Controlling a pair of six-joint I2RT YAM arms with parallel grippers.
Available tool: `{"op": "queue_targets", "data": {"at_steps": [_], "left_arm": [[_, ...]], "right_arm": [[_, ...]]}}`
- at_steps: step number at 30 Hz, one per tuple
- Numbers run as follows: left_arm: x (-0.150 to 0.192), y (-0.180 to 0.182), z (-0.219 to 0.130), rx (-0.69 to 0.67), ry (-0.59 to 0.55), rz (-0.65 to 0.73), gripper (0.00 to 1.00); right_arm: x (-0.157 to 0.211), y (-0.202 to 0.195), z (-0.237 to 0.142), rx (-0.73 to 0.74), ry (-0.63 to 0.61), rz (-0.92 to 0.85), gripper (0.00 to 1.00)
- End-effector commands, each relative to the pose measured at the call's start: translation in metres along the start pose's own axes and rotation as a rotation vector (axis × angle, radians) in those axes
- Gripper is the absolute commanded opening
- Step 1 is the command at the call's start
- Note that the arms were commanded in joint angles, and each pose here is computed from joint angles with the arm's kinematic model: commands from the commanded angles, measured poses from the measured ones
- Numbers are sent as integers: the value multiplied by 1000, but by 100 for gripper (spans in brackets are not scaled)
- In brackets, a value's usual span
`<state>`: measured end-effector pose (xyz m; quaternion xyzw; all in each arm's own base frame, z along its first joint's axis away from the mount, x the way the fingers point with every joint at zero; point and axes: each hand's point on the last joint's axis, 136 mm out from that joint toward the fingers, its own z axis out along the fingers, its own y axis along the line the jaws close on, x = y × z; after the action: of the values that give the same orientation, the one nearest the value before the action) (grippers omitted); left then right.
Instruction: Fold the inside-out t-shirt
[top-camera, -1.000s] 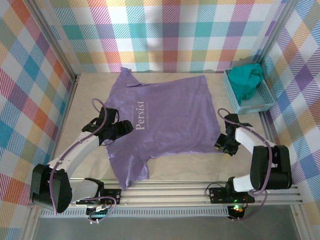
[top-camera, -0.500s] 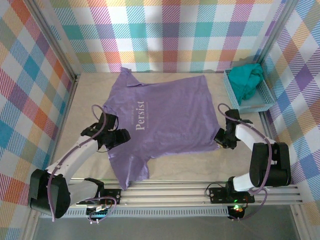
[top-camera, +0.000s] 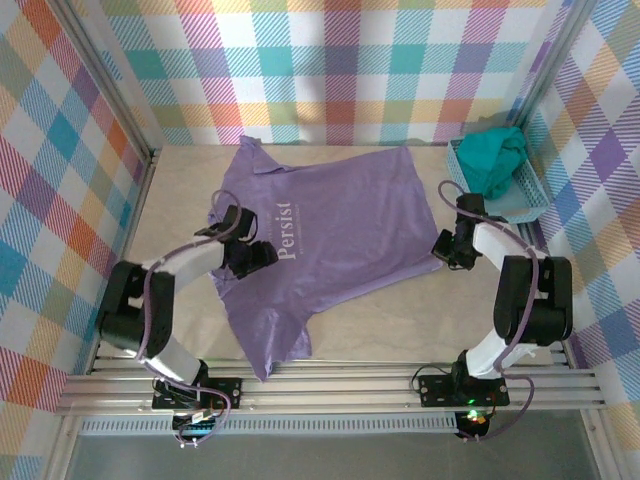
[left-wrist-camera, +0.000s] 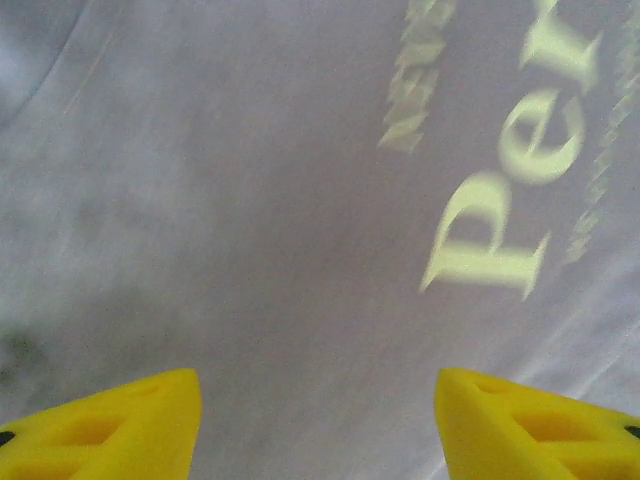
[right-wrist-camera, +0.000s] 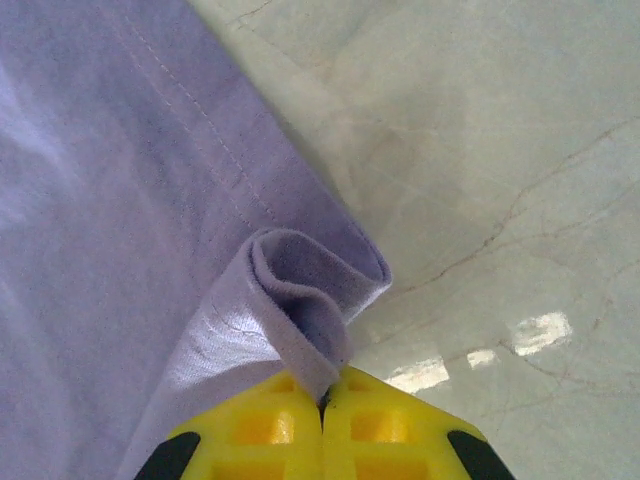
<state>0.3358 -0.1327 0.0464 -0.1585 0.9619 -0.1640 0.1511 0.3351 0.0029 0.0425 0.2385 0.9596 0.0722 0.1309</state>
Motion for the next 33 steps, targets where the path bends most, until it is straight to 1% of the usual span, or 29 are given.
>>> {"op": "queue_targets", "data": {"at_steps": [1,6,11,13,16,18,21,24,26,27,29,33], "left_arm": [[-28,-26,20,42,-32,67,63],[-59,-40,54,12,-27,104,63],[-102,-56,80,-18,-46,149,63],[-115,-69,77,-2,-38,164,62],[-114,-82,49,30,-61,188,62],[-95,-77,25,33,-75,192,62],[-43,-49,-9,6,-83,170,62],[16,5,-34,-117,-53,126,62],[55,38,-49,-220,-6,129,59],[70,49,-54,-253,22,130,58],[99,61,-63,-292,75,136,57],[128,68,-66,-311,116,127,57]], "right_arm": [[-23,9,1,-33,-32,-14,0],[-42,18,3,-52,-47,-10,0],[-57,24,1,-61,-68,-14,0],[-61,27,-1,-69,-74,-12,0],[-64,33,-6,-96,-84,-7,0],[-62,34,-8,-110,-83,-8,0],[-55,34,-9,-122,-81,-12,0],[-50,34,-12,-133,-81,-19,0],[-49,34,-15,-136,-83,-28,0],[-49,33,-16,-136,-85,-31,0],[-49,34,-19,-141,-93,-34,0],[-50,39,-23,-168,-104,-34,0]]}}
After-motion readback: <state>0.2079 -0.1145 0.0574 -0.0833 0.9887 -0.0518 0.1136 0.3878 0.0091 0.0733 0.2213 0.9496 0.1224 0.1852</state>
